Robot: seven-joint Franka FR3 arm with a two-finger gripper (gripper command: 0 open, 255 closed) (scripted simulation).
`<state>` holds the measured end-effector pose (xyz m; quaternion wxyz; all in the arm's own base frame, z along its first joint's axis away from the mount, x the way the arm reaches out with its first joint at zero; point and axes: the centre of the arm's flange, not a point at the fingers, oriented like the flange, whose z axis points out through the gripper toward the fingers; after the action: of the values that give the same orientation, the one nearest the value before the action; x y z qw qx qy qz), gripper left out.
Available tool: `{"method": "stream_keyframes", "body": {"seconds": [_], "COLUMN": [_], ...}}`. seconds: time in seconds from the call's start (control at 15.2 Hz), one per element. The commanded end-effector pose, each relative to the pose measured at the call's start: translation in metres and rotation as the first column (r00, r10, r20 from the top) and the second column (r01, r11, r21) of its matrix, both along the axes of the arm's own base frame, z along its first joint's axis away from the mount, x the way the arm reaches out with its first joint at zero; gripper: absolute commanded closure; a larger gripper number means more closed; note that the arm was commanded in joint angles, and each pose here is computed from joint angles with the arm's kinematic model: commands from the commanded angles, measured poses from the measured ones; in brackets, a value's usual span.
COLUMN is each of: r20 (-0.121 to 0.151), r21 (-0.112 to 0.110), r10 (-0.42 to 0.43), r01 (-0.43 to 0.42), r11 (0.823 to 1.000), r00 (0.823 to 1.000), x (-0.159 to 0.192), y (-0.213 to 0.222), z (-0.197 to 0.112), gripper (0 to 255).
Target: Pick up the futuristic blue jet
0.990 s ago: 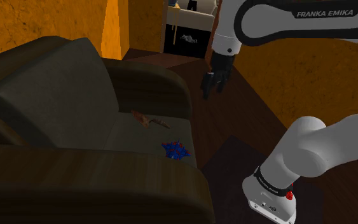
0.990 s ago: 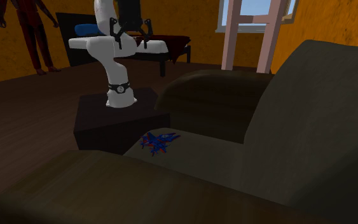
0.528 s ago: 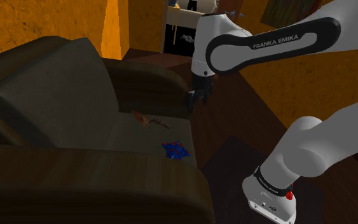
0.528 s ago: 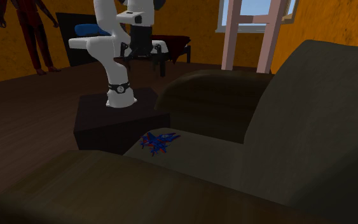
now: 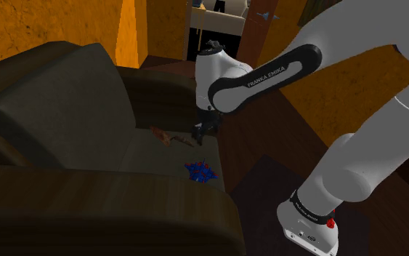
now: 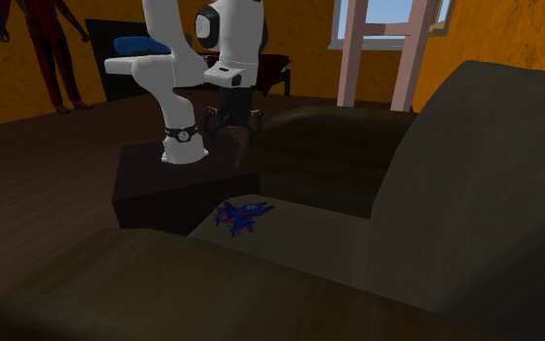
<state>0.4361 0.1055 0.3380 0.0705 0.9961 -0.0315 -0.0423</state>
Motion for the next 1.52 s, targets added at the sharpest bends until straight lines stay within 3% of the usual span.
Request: {"method": "stream_keyframes", "body": {"seconds": [0.0,0.79,1.45], "r20": [-0.004,-0.036,-0.037], "r21": [-0.016,-0.117,-0.119], "r10": [0.005,0.028,0.029], "r01": [-0.005,-0.032,-0.033], "r11": [1.000,0.993,0.992], "r00": [1.000,0.999,0.999], "x": [0.011,0.077,0.079], "y": [0.006,0.034,0.035], "z": [-0.026,-0.175,-0.219], "gripper": [0,0,0]}}
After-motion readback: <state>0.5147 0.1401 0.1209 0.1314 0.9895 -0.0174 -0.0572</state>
